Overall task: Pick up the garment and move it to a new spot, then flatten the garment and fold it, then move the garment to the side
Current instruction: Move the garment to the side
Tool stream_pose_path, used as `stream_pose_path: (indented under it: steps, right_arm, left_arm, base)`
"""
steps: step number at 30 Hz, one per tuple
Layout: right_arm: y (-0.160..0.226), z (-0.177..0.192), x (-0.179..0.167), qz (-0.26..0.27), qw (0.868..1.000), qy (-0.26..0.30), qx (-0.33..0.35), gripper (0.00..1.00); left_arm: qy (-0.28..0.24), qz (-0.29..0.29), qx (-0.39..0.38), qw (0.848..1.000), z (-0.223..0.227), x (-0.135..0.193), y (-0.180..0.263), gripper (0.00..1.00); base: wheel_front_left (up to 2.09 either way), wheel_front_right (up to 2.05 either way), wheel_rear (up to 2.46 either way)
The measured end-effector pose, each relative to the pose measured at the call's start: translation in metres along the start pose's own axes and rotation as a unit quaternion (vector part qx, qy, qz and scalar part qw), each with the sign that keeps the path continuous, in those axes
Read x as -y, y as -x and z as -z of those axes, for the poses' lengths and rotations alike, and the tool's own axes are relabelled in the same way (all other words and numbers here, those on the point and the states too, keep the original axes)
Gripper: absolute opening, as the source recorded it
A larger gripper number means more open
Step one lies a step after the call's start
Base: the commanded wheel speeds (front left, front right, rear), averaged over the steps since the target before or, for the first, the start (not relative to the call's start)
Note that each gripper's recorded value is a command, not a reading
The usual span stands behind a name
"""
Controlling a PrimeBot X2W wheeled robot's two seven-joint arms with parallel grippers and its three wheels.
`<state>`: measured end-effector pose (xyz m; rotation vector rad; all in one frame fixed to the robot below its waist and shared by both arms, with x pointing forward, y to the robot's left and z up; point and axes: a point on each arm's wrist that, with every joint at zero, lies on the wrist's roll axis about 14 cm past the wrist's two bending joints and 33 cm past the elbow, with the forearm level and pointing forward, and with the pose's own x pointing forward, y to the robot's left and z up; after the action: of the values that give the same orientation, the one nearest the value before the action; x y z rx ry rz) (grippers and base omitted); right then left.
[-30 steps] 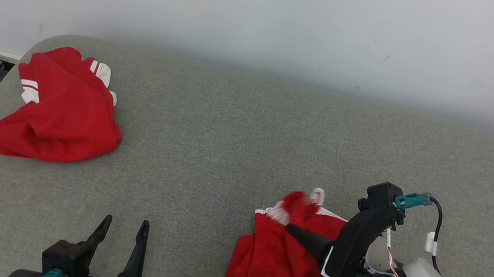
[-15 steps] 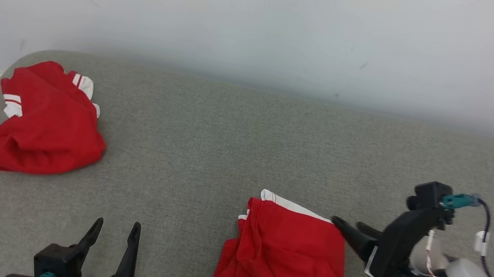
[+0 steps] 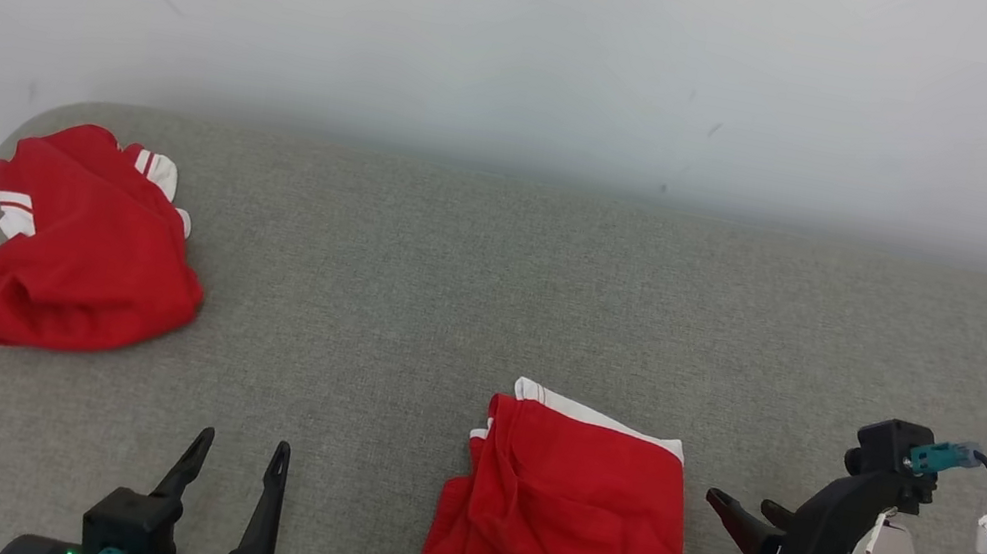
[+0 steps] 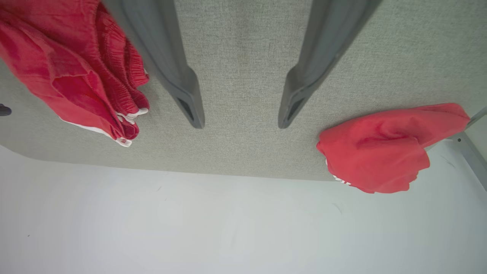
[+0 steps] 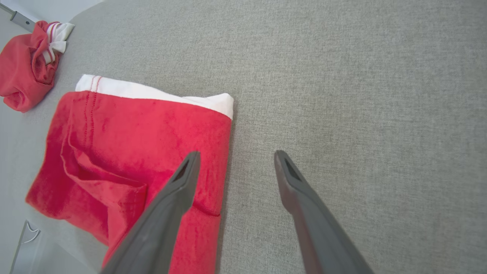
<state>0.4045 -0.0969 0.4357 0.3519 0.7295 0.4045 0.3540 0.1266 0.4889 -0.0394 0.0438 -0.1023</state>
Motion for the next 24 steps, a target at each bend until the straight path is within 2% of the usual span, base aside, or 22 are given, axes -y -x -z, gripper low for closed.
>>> stream_pose_path:
  steps: [9,24]
  right_arm:
    - [-0.016,0.021,-0.008,-0.006,0.999,-0.020,-0.028,1.00]
    - [-0.035,0.049,-0.018,-0.004,0.996,-0.006,-0.090,1.00]
  left_arm:
    - [0.000,-0.013,-0.002,1.000,0.001,-0.007,0.003,1.00]
    - [0.005,-0.038,-0.009,0.999,0.004,-0.020,0.010,1.00]
  base:
    - [0.00,0.00,0.00]
    - [0.00,0.00,0.00]
